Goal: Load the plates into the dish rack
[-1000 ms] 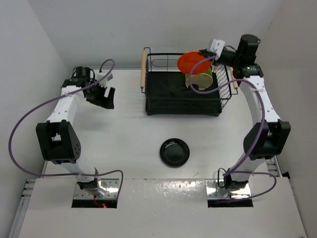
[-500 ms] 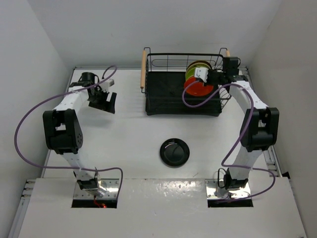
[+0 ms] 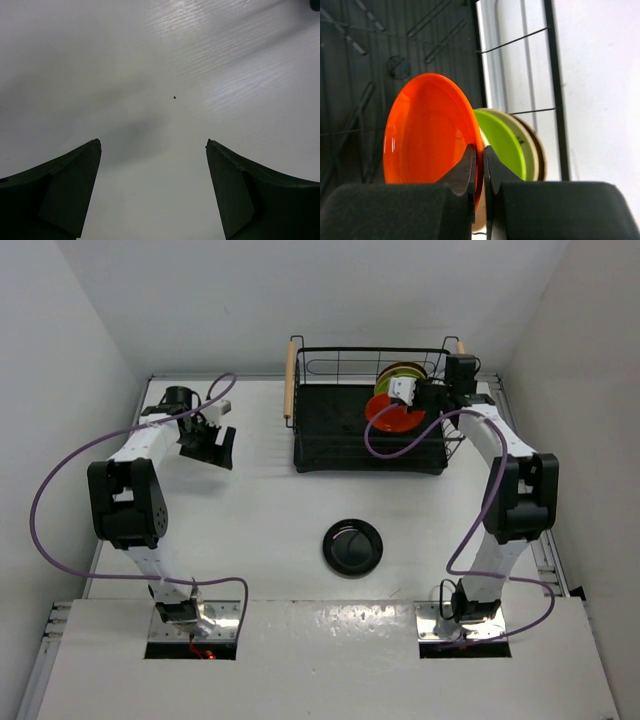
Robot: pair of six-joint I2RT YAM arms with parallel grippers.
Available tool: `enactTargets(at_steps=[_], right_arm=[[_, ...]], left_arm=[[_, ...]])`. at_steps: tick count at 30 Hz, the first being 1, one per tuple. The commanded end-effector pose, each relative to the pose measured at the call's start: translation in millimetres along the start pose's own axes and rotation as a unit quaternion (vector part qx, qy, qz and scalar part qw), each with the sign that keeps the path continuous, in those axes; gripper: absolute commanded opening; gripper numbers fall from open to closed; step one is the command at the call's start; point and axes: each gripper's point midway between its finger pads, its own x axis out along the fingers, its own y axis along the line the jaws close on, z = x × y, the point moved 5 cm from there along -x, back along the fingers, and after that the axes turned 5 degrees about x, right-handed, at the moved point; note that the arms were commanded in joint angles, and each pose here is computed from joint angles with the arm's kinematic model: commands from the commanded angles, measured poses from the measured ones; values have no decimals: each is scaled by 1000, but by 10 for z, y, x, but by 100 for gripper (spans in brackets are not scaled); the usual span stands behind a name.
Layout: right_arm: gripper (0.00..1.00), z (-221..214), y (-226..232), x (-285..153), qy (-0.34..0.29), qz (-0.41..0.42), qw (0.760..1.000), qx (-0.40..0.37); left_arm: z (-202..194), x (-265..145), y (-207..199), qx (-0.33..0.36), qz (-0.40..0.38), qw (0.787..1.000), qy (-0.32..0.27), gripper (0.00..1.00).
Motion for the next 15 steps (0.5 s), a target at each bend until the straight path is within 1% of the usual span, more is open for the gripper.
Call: enactTargets(at_steps=[1,5,7,10,12,15], right_arm=[[0,329,-494,-213,-22,-77,992,-94],[0,339,-392,-222,-25,-56,994,-86],[0,282,-304,-220,-16,-43,996,-82],[0,236,-327,-249,-9,-51,995,-86],[0,200,-326,-245,-14,-55,996,-67],[0,195,-263,-211,-23,-46,997,-64]], left_arm=[[97,-38,29,-1,5,1000,-17,91],[97,-38,29,-1,5,1000,-17,91],[97,-38,29,-1,5,1000,-17,91],[97,-38,29,-1,5,1000,-17,91],[102,-36,19,-1,1,1000,-19,91],[102,-36,19,-1,1,1000,-19,91]])
